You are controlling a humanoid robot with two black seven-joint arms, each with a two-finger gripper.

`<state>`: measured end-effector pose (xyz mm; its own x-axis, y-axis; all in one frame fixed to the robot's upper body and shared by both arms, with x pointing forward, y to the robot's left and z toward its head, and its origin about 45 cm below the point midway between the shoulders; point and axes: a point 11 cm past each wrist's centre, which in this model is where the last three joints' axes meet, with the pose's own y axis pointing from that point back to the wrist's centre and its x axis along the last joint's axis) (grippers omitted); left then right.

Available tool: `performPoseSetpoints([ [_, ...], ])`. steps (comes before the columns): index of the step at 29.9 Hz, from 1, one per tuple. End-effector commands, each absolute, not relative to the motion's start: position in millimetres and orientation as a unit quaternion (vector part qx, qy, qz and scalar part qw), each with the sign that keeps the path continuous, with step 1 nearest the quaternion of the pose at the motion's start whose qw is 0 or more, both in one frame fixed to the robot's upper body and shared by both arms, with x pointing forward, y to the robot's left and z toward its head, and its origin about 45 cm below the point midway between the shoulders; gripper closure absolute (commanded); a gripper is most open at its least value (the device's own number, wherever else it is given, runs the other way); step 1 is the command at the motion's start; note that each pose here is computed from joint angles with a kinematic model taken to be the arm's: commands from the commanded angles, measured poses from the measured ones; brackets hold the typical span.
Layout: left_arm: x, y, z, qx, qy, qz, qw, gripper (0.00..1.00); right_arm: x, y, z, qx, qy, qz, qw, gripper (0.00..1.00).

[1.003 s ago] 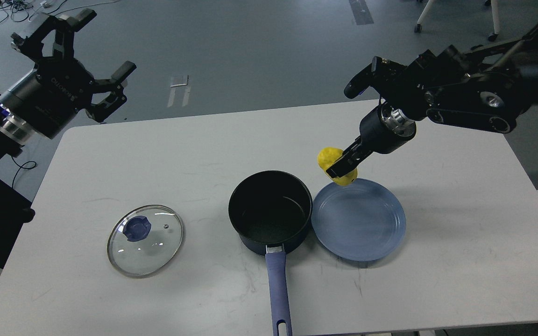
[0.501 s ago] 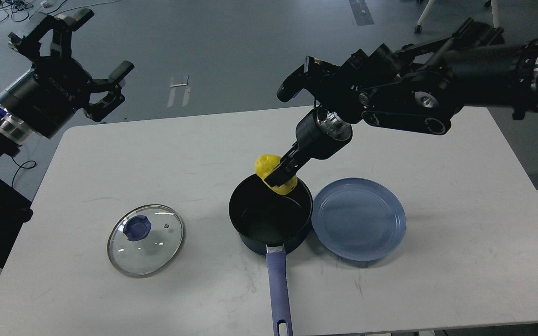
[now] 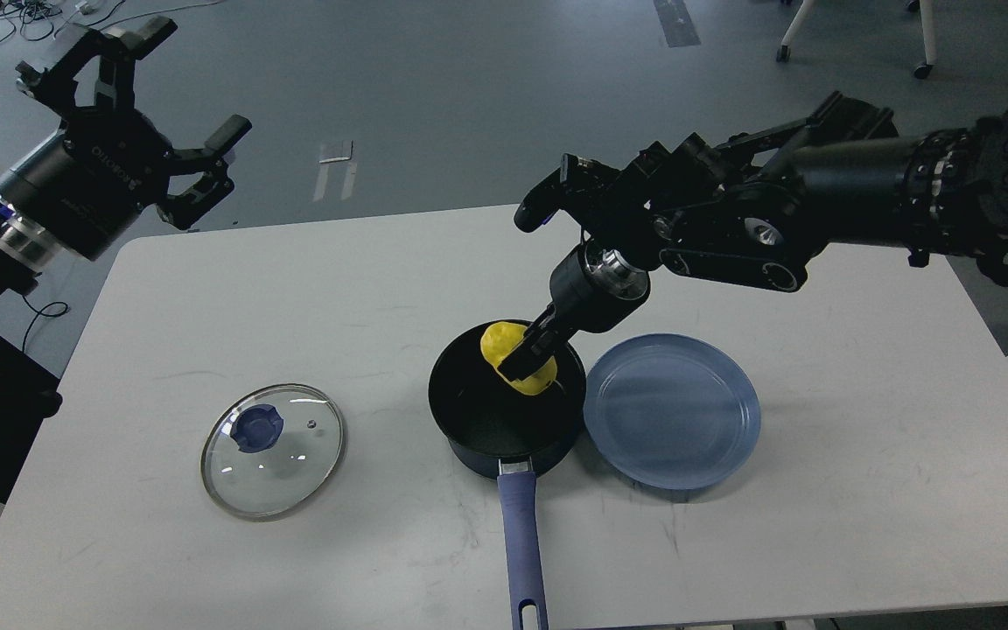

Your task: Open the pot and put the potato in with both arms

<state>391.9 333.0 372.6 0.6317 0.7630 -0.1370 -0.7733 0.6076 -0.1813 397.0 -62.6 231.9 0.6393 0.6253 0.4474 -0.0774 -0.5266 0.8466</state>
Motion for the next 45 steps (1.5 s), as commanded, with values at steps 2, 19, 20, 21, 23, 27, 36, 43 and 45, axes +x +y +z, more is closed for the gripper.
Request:
performPoseSetpoints([
  [2, 392, 333, 372, -0.112, 0.023, 0.429, 0.896, 0.02, 396, -64, 228, 0.786, 0.174, 0.382, 0.454, 0.58],
  [19, 391, 334, 370, -0.110, 0.025, 0.430, 0.896, 0.02, 401, -67, 228, 0.800, 0.151, 0.365, 0.451, 0.26],
  [20, 391, 334, 370, -0.111, 0.026, 0.430, 0.896, 0.02, 401, -67, 228, 0.800, 0.151, 0.364, 0.452, 0.26],
  [21, 391, 334, 370, -0.111, 0.026, 0.430, 0.896, 0.02, 401, -67, 228, 0.800, 0.151, 0.364, 0.452, 0.26],
  [23, 391, 334, 370, -0.111, 0.026, 0.430, 0.896, 0.02, 401, -67, 228, 0.800, 0.152, 0.364, 0.451, 0.26],
  [27, 391, 335, 371, -0.110, 0.024, 0.431, 0.895, 0.02, 402, -64, 233, 0.802, 0.148, 0.368, 0.447, 0.26],
  [36, 391, 334, 370, -0.109, 0.025, 0.430, 0.896, 0.02, 430, -86, 285, 0.841, 0.051, 0.360, 0.400, 0.22],
  [43, 392, 329, 360, -0.112, 0.036, 0.427, 0.896, 0.02, 450, -172, 303, 0.893, -0.098, 0.275, 0.342, 0.18],
  [45, 392, 326, 355, -0.112, 0.042, 0.426, 0.897, 0.02, 452, -195, 302, 0.909, -0.149, 0.239, 0.308, 0.15],
])
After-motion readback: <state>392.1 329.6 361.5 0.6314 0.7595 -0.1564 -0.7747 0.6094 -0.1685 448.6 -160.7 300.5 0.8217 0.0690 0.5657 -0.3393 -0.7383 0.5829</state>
